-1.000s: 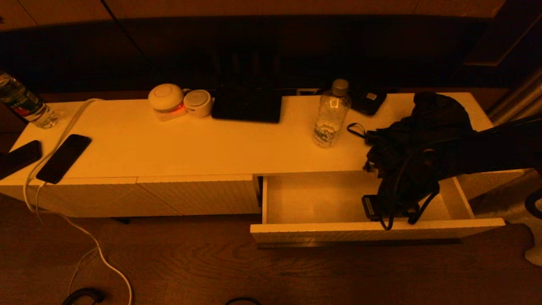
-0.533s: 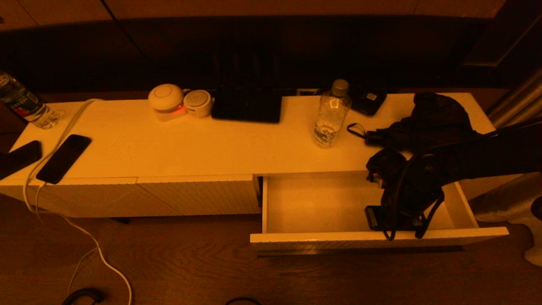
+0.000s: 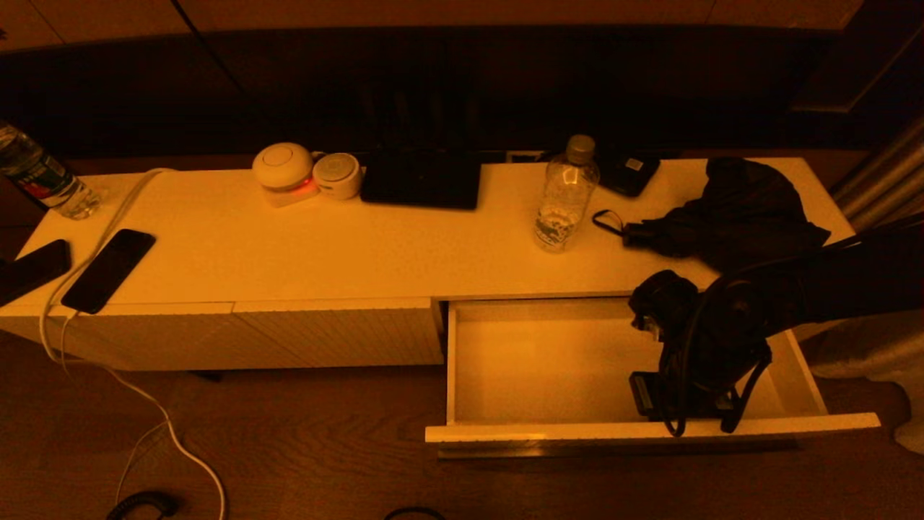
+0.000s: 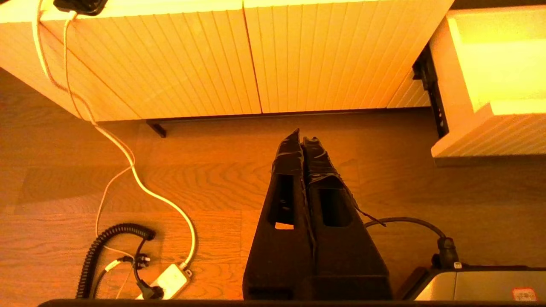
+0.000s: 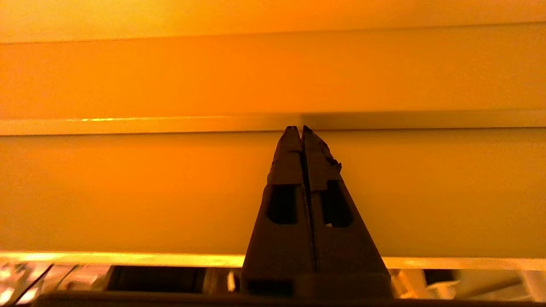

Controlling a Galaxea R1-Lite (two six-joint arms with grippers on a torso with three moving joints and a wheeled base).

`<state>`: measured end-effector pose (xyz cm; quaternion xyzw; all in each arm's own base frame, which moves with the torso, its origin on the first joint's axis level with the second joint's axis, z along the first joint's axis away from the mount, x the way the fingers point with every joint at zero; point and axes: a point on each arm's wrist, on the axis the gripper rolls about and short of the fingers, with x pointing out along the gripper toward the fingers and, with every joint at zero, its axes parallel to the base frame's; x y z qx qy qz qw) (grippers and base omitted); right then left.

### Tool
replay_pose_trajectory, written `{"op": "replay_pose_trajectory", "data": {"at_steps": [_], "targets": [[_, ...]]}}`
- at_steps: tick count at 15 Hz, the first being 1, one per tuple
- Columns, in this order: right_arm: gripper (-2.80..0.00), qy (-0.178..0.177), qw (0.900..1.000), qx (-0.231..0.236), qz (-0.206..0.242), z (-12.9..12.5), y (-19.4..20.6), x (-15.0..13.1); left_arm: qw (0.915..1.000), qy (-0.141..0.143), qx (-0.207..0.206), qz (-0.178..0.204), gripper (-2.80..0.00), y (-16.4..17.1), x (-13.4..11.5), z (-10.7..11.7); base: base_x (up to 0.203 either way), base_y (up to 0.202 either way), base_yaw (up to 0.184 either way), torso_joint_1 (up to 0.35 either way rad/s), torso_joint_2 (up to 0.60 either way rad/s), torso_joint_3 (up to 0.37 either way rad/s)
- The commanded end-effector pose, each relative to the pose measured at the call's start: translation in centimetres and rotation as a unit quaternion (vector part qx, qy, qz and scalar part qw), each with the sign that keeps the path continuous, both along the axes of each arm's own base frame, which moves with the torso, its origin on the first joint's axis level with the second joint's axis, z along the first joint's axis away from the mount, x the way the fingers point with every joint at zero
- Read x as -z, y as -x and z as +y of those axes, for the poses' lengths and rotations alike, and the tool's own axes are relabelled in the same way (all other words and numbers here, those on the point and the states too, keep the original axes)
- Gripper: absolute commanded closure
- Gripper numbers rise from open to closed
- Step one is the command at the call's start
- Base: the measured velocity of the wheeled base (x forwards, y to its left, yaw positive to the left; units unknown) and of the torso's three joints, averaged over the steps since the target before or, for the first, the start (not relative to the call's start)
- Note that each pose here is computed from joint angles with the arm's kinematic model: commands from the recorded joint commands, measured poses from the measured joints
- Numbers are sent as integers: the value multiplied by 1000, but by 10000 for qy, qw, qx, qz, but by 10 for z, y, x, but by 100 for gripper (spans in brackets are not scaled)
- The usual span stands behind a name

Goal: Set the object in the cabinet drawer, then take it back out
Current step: Open the drawer

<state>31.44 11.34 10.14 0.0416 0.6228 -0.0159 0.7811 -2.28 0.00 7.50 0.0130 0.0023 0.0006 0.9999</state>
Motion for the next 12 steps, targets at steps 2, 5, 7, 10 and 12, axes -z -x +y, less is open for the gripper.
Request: {"op": "replay_pose_trajectory", "data": {"at_steps": [2, 5, 7, 10, 12], "targets": [[0, -51, 9996, 0, 266, -2, 12, 6, 10000, -1, -1, 0, 0, 0, 0, 0, 0, 0, 0, 0, 0, 0], [0, -128, 9991, -8, 415, -4, 18, 10, 10000, -1, -1, 0, 0, 0, 0, 0, 0, 0, 0, 0, 0, 0], [0, -155, 9993, -17, 336, -4, 17, 6, 10000, -1, -1, 0, 0, 0, 0, 0, 0, 0, 0, 0, 0, 0], [0, -171, 9994, -19, 292, -4, 17, 4, 10000, -1, -1, 0, 0, 0, 0, 0, 0, 0, 0, 0, 0, 0], [0, -211, 9997, -20, 136, -5, 19, -4, 10000, -1, -1, 0, 0, 0, 0, 0, 0, 0, 0, 0, 0, 0]]}}
